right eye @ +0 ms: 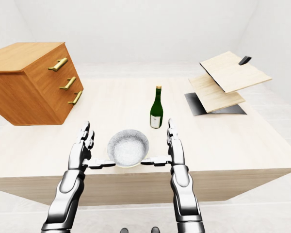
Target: Put the wine bottle on the wine rack.
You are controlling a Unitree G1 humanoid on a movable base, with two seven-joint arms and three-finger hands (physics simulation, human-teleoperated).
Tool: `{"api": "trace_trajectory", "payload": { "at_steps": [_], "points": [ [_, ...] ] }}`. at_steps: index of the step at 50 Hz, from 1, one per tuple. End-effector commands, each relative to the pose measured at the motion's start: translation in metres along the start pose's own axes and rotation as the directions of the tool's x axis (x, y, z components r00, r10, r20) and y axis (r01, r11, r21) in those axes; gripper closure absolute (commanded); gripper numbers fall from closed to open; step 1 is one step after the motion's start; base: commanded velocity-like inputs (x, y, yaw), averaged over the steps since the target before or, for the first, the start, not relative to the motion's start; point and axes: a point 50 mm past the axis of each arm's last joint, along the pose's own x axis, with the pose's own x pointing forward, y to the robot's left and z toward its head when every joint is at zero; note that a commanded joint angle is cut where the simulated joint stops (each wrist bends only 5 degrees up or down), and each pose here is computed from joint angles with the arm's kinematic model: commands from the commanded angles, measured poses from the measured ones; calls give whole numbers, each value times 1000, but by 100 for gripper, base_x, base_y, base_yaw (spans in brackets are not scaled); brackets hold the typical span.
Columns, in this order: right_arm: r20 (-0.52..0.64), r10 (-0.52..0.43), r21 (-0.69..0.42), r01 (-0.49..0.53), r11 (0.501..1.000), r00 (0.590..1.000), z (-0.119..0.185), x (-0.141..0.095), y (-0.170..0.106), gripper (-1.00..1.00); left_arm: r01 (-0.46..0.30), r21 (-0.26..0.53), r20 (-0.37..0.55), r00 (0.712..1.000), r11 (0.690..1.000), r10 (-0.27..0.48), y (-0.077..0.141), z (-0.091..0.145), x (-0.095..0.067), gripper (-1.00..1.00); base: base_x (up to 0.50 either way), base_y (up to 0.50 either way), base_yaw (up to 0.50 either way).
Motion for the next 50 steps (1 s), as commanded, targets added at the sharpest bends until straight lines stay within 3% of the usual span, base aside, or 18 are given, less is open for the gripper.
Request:
{"api": "trace_trajectory", "payload": {
  "at_steps": [1, 6, 15, 34, 50],
  "points": [
    [24, -13, 32, 12, 999, 1000, 6, -8, -11, -100, 15, 4, 0, 1000, 1000, -15, 5, 1, 6, -100, 0, 0, 0],
    [34, -26, 33, 25, 999, 999, 12, -11, -13, -100, 22, 3, 9, 1000, 1000, -22, 6, 7, 8, -100, 0, 0, 0],
    [76, -35, 40, 32, 999, 996, 25, -16, -16, -100, 23, 3, 51, 998, 1000, -24, 6, 23, -2, -100, 0, 0, 0],
    [55, -26, 29, 25, 999, 998, 20, -18, -17, -100, 30, 19, 106, 994, 999, -32, -1, 36, -7, -100, -49, -11, 0],
    [47, -6, 34, 4, 999, 999, 18, -17, -17, -100, 33, 23, 105, 994, 999, -35, -4, 35, -8, -100, -19, -44, 0]
  ]
}}
